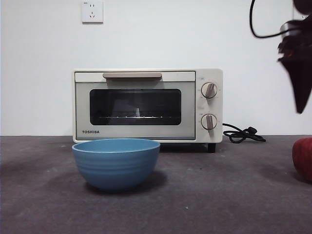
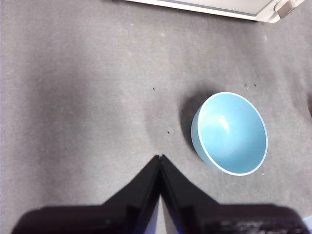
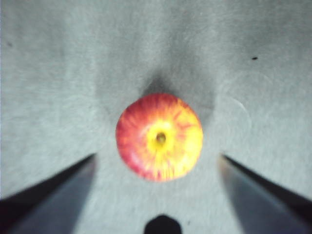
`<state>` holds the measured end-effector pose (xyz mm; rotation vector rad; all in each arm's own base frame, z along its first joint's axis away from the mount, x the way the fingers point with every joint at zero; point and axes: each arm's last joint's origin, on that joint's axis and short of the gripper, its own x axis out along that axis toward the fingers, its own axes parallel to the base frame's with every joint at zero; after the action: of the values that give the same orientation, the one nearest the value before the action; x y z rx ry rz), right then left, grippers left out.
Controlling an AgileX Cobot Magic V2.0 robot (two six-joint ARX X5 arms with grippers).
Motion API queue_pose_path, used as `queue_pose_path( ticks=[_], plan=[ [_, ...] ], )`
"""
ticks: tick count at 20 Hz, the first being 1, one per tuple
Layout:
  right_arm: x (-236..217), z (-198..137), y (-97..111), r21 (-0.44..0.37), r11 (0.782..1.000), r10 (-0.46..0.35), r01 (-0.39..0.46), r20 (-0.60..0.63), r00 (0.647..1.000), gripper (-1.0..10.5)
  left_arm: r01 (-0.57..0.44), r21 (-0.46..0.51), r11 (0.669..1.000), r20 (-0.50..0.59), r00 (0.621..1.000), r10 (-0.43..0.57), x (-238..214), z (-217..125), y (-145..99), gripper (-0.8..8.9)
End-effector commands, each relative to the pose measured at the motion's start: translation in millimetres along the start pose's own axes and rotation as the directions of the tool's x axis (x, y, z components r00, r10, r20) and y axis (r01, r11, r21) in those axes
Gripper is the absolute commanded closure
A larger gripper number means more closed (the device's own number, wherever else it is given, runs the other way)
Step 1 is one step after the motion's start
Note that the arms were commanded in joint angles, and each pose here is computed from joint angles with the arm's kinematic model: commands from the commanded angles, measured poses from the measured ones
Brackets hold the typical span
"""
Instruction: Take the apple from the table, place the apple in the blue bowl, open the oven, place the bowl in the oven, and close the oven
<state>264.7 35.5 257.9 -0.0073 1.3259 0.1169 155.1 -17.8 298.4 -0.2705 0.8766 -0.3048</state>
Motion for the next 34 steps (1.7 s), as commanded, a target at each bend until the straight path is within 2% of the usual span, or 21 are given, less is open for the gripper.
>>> queue_pose_path(
  ticks=[1,8,12,17,19,20,23,25,27,28,31,34],
  plan=[
    [12,6,2,-0.016,1.0,-0.006,0.005,-0.025,1.0,2.8,0.003,0.012,1.0,-0.008,1.0,-0.003,1,-1,0,8.19],
    [56,16,1,-0.03,1.0,-0.012,0.007,-0.156,0.988,2.9,0.003,0.027,1.0,-0.014,1.0,-0.002,2,-1,0,8.18],
    [75,22,0,-0.027,1.0,-0.013,0.008,-0.175,0.984,3.0,0.002,0.033,0.999,-0.019,1.0,-0.001,3,0,1,8.18],
    [76,21,0,-0.003,1.0,-0.014,0.013,-0.19,0.982,7.1,0.0,0.028,1.0,-0.034,0.999,0.001,7,1,2,8.19],
    [76,18,0,0.0,1.0,-0.015,0.016,-0.214,0.977,9.3,-0.001,0.026,1.0,-0.04,0.999,0.002,8,1,2,8.18],
    [76,18,0,0.0,1.0,-0.016,0.016,-0.22,0.975,9.6,-0.002,0.025,1.0,-0.042,0.999,0.003,9,1,3,8.19],
    [68,19,1,0.021,1.0,-0.014,0.018,-0.2,0.98,9.6,-0.001,0.03,1.0,-0.047,0.999,0.003,10,2,3,8.18],
    [49,20,5,0.039,0.999,0.035,-0.028,-0.166,0.985,9.6,-0.001,0.039,0.999,-0.047,0.999,0.003,10,2,3,8.18],
    [26,23,20,0.058,0.992,0.12,-0.114,-0.117,0.986,9.6,-0.001,0.04,0.999,-0.046,0.999,0.003,10,2,3,8.18],
    [15,25,31,0.033,0.989,0.145,-0.142,-0.093,0.985,9.6,-0.001,0.04,0.999,-0.046,0.999,0.003,10,2,3,8.18],
    [-9,28,83,-0.122,0.974,0.186,-0.192,-0.057,0.981,9.6,-0.001,0.04,0.999,-0.045,0.999,0.003,10,2,3,8.18],
    [-27,27,143,-0.288,0.931,0.24,-0.224,0.02,0.971,9.6,-0.001,0.039,0.999,-0.047,0.999,0.003,10,2,3,8.18]
  ],
)
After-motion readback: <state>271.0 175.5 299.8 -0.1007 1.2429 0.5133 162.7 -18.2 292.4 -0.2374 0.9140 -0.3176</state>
